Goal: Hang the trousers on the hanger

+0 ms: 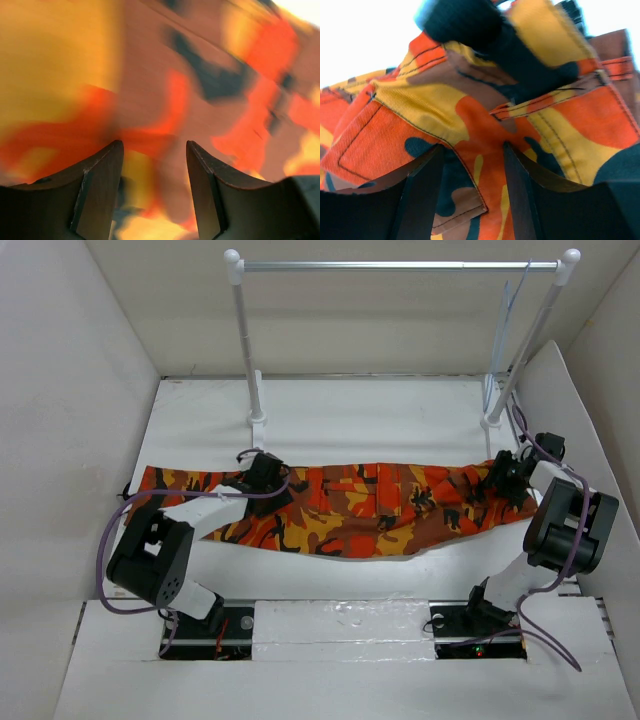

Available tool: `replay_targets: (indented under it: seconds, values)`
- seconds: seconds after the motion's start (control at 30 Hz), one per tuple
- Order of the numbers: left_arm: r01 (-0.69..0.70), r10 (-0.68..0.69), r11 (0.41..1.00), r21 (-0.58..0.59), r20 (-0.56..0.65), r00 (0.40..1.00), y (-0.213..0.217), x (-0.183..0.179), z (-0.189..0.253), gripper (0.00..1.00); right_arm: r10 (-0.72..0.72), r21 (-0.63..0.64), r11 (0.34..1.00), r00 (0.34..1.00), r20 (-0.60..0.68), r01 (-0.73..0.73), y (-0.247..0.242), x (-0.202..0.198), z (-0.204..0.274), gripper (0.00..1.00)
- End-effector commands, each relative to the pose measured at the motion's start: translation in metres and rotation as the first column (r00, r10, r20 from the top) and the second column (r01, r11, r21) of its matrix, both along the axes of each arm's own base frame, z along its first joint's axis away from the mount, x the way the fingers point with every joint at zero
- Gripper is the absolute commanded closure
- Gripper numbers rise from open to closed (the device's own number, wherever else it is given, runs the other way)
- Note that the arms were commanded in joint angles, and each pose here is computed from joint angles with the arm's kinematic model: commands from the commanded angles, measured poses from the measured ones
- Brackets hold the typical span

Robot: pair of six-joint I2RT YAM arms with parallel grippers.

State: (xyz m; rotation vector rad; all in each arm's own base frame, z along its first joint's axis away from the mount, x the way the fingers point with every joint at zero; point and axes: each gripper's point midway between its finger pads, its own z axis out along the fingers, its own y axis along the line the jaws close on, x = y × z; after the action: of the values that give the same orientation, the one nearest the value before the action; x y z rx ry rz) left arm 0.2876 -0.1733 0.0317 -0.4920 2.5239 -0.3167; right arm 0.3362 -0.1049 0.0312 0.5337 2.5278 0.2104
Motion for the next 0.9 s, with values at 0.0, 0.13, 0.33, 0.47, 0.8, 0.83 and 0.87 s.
replay_targets:
  seconds: [0.0,0.13,0.33,0.47,0.8,0.83,0.87]
  values:
    - [-0.131,0.131,0.991,-0.009,0.065,0.989,0.039,0.015,0.019,0.50,-0.103,-0.090,0.990,0.994,0.025,0.105,-0.039,-0.001,0.017,0.43]
    - [-0.226,0.228,0.973,-0.049,0.046,0.972,0.076,0.019,0.018,0.49,-0.078,-0.055,0.994,0.978,0.193,0.090,-0.033,-0.002,0.071,0.38]
    - [-0.070,0.113,0.978,-0.197,0.216,0.970,0.035,0.037,0.082,0.50,-0.193,-0.135,0.961,0.937,0.292,0.240,-0.048,-0.043,0.124,0.22]
    - [0.140,-0.073,0.966,-0.219,0.285,0.956,-0.032,0.022,0.113,0.55,-0.310,-0.006,0.947,0.917,0.250,0.322,-0.057,-0.073,0.077,0.19]
    - [0.361,-0.309,0.907,-0.216,0.240,0.920,-0.104,-0.046,0.089,1.00,-0.347,0.157,0.935,0.907,0.238,0.317,-0.064,-0.059,0.032,0.17]
    - [0.364,-0.319,0.906,-0.215,0.219,0.922,-0.103,-0.053,0.078,1.00,-0.360,0.155,0.931,0.904,0.230,0.332,-0.066,-0.059,0.029,0.17]
    - [0.351,-0.310,0.909,-0.224,0.202,0.929,-0.101,-0.057,0.073,1.00,-0.377,0.166,0.923,0.901,0.216,0.346,-0.067,-0.059,0.025,0.18]
